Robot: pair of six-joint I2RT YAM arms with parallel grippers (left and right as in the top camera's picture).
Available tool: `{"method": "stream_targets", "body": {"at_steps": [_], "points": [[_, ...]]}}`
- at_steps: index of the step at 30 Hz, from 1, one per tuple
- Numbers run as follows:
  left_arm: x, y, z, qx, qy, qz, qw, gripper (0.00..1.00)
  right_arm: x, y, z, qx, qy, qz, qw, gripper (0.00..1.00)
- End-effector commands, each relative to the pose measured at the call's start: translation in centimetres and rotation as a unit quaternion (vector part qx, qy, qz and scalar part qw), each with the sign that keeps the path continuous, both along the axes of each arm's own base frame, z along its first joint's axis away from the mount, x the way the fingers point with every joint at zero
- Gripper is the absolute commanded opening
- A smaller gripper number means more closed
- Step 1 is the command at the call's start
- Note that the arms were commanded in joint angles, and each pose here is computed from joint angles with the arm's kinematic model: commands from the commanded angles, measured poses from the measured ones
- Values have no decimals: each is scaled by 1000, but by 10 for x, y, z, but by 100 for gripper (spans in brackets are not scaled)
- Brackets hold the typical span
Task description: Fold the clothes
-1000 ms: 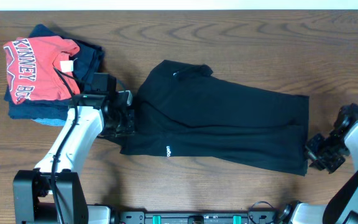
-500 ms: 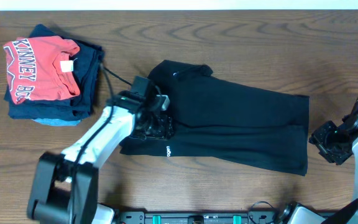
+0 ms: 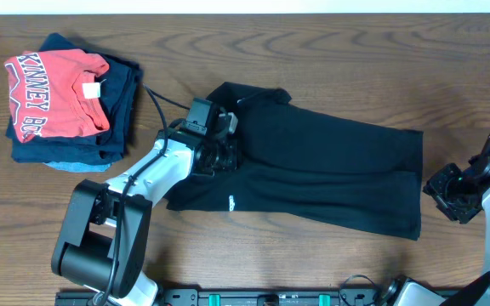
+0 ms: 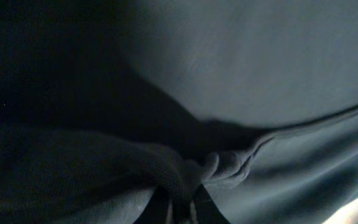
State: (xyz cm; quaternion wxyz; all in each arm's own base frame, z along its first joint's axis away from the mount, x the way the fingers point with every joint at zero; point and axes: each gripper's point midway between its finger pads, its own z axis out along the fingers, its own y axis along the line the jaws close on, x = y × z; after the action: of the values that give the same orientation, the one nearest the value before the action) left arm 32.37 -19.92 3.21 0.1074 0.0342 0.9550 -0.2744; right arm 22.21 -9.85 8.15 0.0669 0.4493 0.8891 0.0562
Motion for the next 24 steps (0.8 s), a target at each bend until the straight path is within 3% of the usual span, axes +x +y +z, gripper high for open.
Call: {"method": "stream_targets", "body": {"at_steps": [1,4,7,10,13,16,19,24], "points": [[11,-11,8,-12,-25,5,1000,25,4,-4,6,-4,-13,-7,1000,40],[19,-10,7,12,-55,1,998,59,4,-4,6,-5,-13,-7,1000,40],[19,-8,6,27,-68,-12,997,71,4,-4,6,-5,-13,-7,1000,40],[9,-2,2,39,-46,-17,998,71,4,-4,6,-5,-13,-7,1000,41],[-3,12,3,55,-25,-23,998,64,4,-4,6,-5,-13,-7,1000,41],[-6,33,7,79,-15,-4,997,50,5,-5,6,-6,-15,-7,1000,41],[-3,55,10,104,-14,23,994,21,6,-5,6,-7,-17,-7,1000,41],[0,67,5,118,-11,33,992,10,7,-6,7,-8,-19,-7,1000,42]]}}
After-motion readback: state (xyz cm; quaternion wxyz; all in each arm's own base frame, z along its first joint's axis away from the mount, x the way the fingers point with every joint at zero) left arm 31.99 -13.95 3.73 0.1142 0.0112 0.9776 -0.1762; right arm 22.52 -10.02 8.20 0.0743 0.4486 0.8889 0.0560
